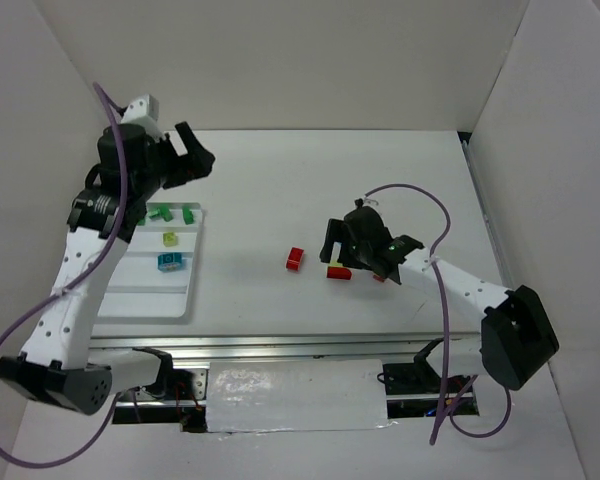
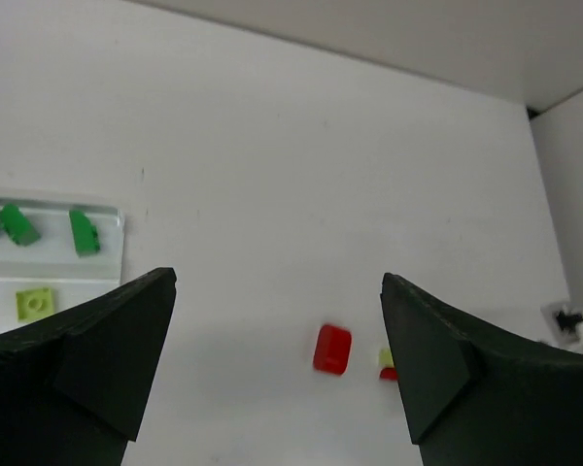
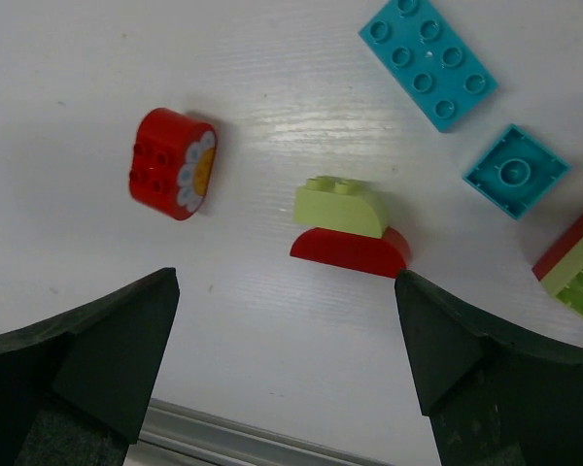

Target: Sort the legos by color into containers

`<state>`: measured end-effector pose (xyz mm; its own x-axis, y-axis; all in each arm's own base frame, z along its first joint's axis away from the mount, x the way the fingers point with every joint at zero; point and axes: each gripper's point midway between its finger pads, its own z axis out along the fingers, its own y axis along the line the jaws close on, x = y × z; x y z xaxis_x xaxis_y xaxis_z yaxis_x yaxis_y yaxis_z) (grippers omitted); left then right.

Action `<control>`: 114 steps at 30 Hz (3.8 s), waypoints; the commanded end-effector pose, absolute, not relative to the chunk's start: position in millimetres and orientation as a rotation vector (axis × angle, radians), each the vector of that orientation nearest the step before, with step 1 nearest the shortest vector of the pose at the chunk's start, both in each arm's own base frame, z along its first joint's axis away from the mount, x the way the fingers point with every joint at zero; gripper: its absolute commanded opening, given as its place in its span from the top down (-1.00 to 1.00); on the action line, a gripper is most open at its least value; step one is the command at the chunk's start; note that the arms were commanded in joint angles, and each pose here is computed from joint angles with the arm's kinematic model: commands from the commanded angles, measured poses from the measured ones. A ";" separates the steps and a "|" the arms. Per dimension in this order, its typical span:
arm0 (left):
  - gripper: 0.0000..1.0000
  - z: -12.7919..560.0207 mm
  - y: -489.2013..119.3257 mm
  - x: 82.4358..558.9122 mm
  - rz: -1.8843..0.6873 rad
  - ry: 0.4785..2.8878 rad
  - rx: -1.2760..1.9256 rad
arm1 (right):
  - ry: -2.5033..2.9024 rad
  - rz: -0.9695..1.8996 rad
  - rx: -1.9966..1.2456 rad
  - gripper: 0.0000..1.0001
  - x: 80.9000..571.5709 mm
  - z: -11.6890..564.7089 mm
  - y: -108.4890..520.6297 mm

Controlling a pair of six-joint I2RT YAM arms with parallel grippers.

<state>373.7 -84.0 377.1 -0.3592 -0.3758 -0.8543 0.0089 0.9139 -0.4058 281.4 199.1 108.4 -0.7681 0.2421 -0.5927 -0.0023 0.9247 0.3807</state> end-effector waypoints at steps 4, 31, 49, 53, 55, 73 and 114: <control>-0.99 287.2 -96.0 319.6 -0.426 2.111 -0.050 | 2.430 0.278 0.158 -0.99 290.6 98.4 189.8; -0.99 221.9 -62.6 287.0 -0.232 2.159 -0.095 | 2.681 0.058 -0.083 -0.73 392.0 33.7 157.9; -0.99 220.1 -72.4 287.5 -0.286 2.167 -0.054 | 2.675 0.024 -0.012 0.65 419.7 35.2 159.8; -0.99 232.6 -99.5 283.1 -0.457 2.123 0.057 | 2.559 0.159 0.042 1.00 421.3 85.4 170.3; -0.99 243.6 -136.8 267.1 -0.703 2.075 0.235 | 2.493 0.259 0.103 1.00 413.6 106.9 176.4; -0.87 325.0 -290.3 224.2 -1.188 1.708 0.492 | 1.878 0.927 0.449 1.00 279.2 301.4 256.1; 1.00 301.9 -295.2 267.3 -0.969 1.837 0.344 | 1.842 1.086 0.365 -1.00 257.4 315.8 283.7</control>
<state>249.1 -307.2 279.5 -0.5276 -0.1263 -0.8400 0.6563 0.5672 -0.4975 256.6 283.8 300.3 -0.5237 0.6026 -0.6022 -0.1550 0.6277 0.7629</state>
